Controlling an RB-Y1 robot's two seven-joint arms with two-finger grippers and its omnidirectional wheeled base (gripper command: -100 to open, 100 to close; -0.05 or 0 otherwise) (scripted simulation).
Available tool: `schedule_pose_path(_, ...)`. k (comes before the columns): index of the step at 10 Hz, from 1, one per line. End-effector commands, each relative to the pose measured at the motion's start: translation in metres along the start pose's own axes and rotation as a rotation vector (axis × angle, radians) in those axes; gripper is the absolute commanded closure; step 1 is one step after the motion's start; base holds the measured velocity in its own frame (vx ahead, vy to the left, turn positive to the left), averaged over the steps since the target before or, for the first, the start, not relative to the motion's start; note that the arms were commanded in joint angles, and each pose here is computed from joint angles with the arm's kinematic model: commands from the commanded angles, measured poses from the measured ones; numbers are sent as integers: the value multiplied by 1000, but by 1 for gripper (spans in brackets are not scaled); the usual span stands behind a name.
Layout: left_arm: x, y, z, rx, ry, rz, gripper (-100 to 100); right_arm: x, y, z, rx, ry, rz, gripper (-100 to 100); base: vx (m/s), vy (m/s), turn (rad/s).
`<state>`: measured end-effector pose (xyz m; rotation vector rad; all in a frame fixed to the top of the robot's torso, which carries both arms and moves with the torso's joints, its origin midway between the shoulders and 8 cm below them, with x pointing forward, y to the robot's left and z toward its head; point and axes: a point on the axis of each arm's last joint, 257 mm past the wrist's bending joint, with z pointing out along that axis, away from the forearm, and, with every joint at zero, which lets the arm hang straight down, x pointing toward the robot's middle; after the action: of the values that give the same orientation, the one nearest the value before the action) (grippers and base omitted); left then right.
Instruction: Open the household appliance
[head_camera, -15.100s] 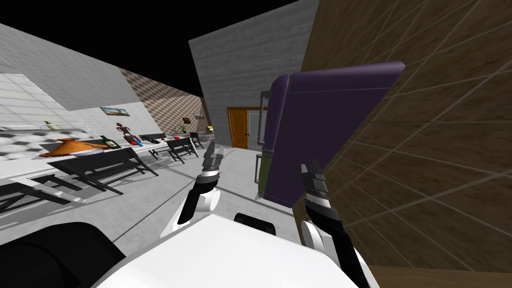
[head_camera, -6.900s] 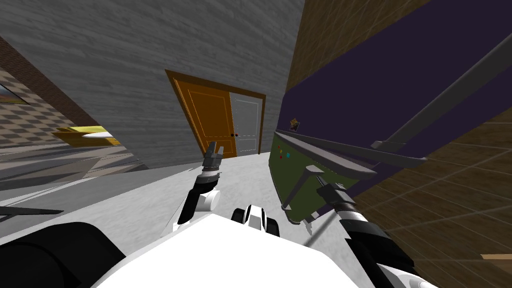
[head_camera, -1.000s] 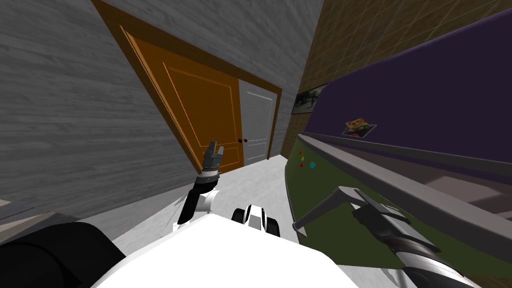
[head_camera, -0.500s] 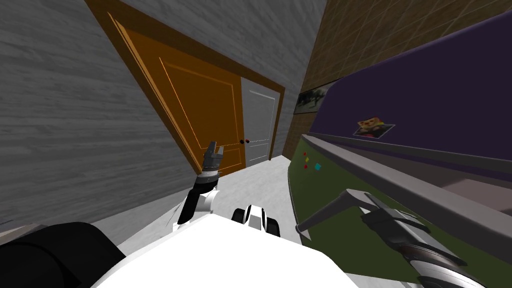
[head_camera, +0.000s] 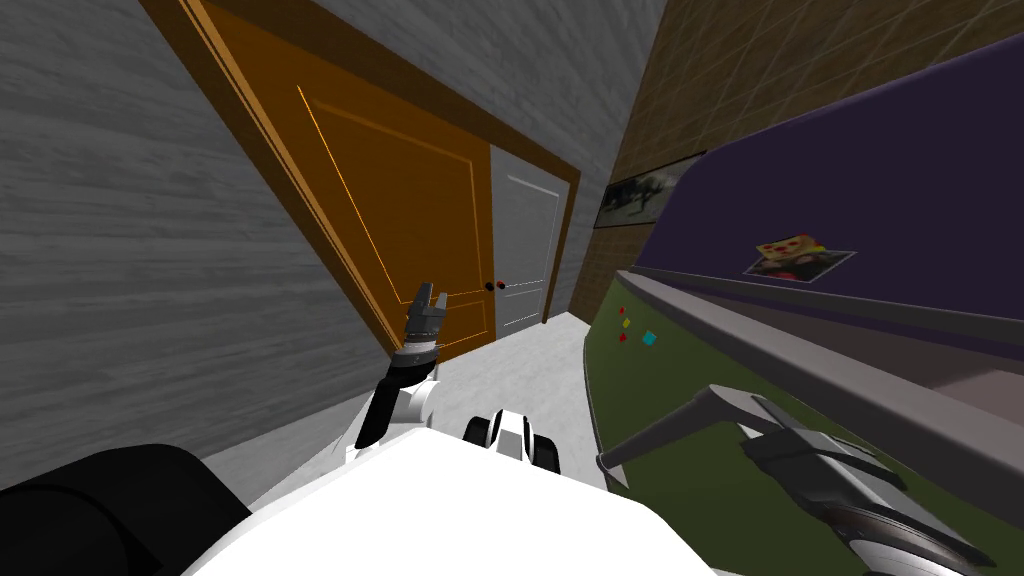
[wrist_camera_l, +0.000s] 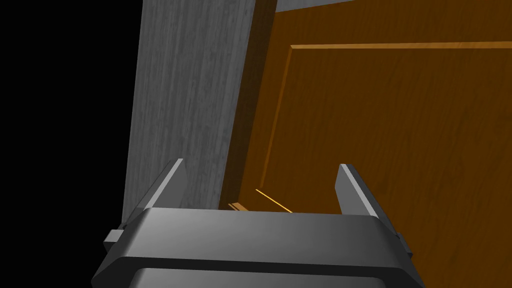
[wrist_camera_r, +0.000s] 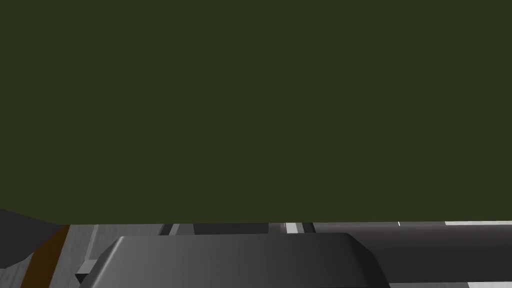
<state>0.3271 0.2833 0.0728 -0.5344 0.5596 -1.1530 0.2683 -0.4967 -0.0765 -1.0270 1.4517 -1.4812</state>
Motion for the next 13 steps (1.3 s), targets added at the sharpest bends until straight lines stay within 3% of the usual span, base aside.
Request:
schedule_pose_path(1, 0, 0, 0, 0, 0, 0, 0, 14, -7, -2, 17, 42, -2, 100, 151, 222, -52)
schedule_pose_path(4, 0, 0, 0, 0, 0, 0, 0, 35, -10, -7, 24, 100, -4, 100, 153, 282, -35)
schedule_pose_path(5, 0, 0, 0, 0, 0, 0, 0, 27, -15, -11, 14, 79, 1, -100, 105, 116, -111)
schedule_pose_path(13, 0, 0, 0, 0, 0, 0, 0, 3, -46, -26, 8, 30, 14, -100, 32, -50, -72)
